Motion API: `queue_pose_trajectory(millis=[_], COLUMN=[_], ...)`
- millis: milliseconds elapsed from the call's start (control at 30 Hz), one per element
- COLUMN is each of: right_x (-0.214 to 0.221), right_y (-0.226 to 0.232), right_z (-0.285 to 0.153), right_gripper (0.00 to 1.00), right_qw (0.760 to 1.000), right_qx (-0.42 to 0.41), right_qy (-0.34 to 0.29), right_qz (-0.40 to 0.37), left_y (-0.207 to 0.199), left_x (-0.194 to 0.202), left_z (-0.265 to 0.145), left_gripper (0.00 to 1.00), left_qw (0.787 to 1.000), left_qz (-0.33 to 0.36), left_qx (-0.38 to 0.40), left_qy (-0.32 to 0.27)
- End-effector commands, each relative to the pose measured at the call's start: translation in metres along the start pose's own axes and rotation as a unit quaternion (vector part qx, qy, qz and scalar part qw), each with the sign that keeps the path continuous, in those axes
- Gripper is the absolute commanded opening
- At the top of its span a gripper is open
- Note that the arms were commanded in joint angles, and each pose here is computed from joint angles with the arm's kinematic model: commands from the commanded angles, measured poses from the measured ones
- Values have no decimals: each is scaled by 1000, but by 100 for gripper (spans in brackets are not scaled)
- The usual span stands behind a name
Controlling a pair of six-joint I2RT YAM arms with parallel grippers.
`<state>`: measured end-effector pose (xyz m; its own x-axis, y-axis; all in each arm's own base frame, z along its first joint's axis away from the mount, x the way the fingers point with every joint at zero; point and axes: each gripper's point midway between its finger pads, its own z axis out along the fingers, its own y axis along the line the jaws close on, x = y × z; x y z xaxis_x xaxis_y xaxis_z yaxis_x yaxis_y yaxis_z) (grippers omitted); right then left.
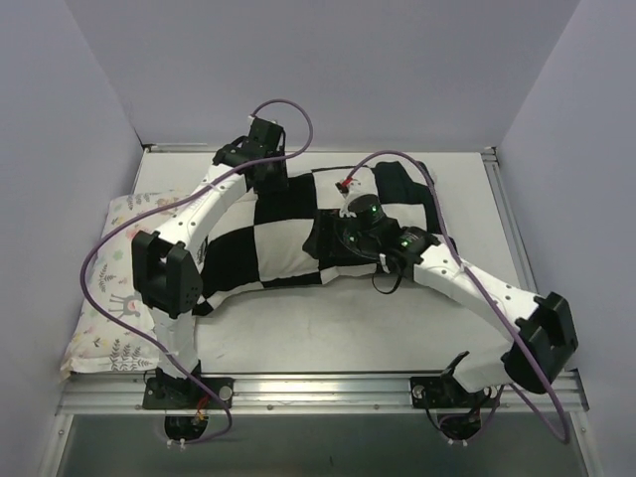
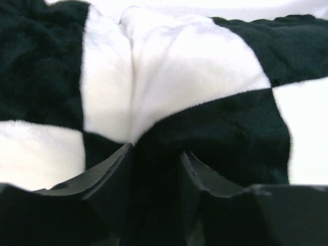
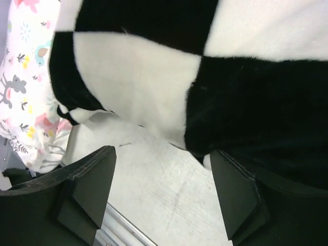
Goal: Remove the pillowcase from the pillow
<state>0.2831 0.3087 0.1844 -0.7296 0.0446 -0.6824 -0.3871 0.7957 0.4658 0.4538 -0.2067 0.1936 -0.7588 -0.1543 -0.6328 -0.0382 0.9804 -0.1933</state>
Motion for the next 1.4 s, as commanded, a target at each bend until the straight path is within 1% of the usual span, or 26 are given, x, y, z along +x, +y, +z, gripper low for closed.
queue_pose_trajectory(millis=[0, 67, 167, 233, 267, 300, 333, 400, 433, 467, 500, 533, 567, 600, 633, 733, 800, 900, 933, 1000, 1033, 1067, 1133, 1233, 1267, 1367], right_x=[-41, -55, -73, -75, -86, -82, -81, -77, -72, -70, -68, -55, -58, -56, -37, -18, -19, -15, -13, -11, -10, -12, -8, -5, -1, 5], right_y=[10, 9, -37, -73, -108, -132, -143, -191, -198, -211, -226, -245, -240, -252, -260, -262, -257, -251, -250, -248, -247, -245, -239, -229, -227, -218], right_z=[-56, -85, -123, -136, -152, -157, -161, -174, -170, -169, -171, -164, -153, -154, -140, -119, -110, -98, -96, -94, -93, -93, -91, -87, -85, -78], right_gripper=[76, 79, 82, 83, 84, 85, 86, 92, 95, 96, 97, 98, 98, 98, 98, 96, 96, 90, 82, 60, 28, 16, 1, 0, 0, 0], right_qw=[997, 994, 981, 975, 963, 957, 956, 936, 937, 933, 927, 919, 928, 921, 918, 913, 911, 909, 908, 906, 906, 907, 908, 918, 920, 927], right_qx=[9, 18, 117, 160, 199, 225, 227, 276, 270, 275, 279, 281, 229, 223, 213, 177, 138, 92, 86, 72, 71, 66, 55, 64, 70, 66], right_qy=[-68, -102, -150, -152, -173, -168, -167, -173, -160, -159, -160, -148, -150, -158, -136, -119, -133, -143, -143, -150, -151, -158, -161, -163, -156, -148], right_qz=[-32, -35, -20, 10, 48, 70, 88, 137, 153, 170, 194, 234, 253, 279, 306, 347, 365, 381, 384, 389, 389, 384, 383, 356, 353, 338], left_y=[-24, -33, -40, -54, -62, -78, -90, -112, -134, -148, -163, -183, -197, -209, -222, -254, -274, -288, -288, -288, -284, -283, -279, -276, -274, -279], left_x=[-30, -32, -38, -40, -39, -35, -31, -28, -11, -15, -2, 9, 1, 11, 19, 26, 30, 39, 41, 48, 52, 56, 60, 69, 70, 68], left_z=[-47, -64, -90, -111, -118, -128, -134, -142, -138, -145, -129, -131, -140, -121, -120, -102, -90, -75, -71, -62, -56, -52, -47, -41, -39, -55], left_gripper=[50, 62, 74, 76, 78, 80, 82, 86, 87, 88, 89, 89, 89, 89, 89, 89, 89, 90, 90, 91, 91, 91, 91, 91, 96, 98], left_qw=[997, 995, 992, 988, 986, 983, 981, 977, 976, 972, 974, 970, 967, 970, 969, 968, 965, 966, 967, 970, 971, 972, 974, 976, 977, 974], left_qz=[0, 7, 13, 18, 21, 28, 36, 49, 66, 66, 78, 91, 87, 97, 102, 91, 92, 96, 95, 93, 95, 99, 103, 108, 109, 113], left_qx=[47, 62, 72, 94, 103, 121, 133, 152, 162, 174, 172, 187, 193, 182, 184, 193, 199, 193, 188, 179, 169, 164, 150, 137, 134, 138], left_qy=[-65, -79, -106, -123, -129, -133, -135, -143, -132, -141, -126, -123, -141, -132, -132, -134, -140, -145, -145, -139, -136, -133, -135, -130, -128, -143])
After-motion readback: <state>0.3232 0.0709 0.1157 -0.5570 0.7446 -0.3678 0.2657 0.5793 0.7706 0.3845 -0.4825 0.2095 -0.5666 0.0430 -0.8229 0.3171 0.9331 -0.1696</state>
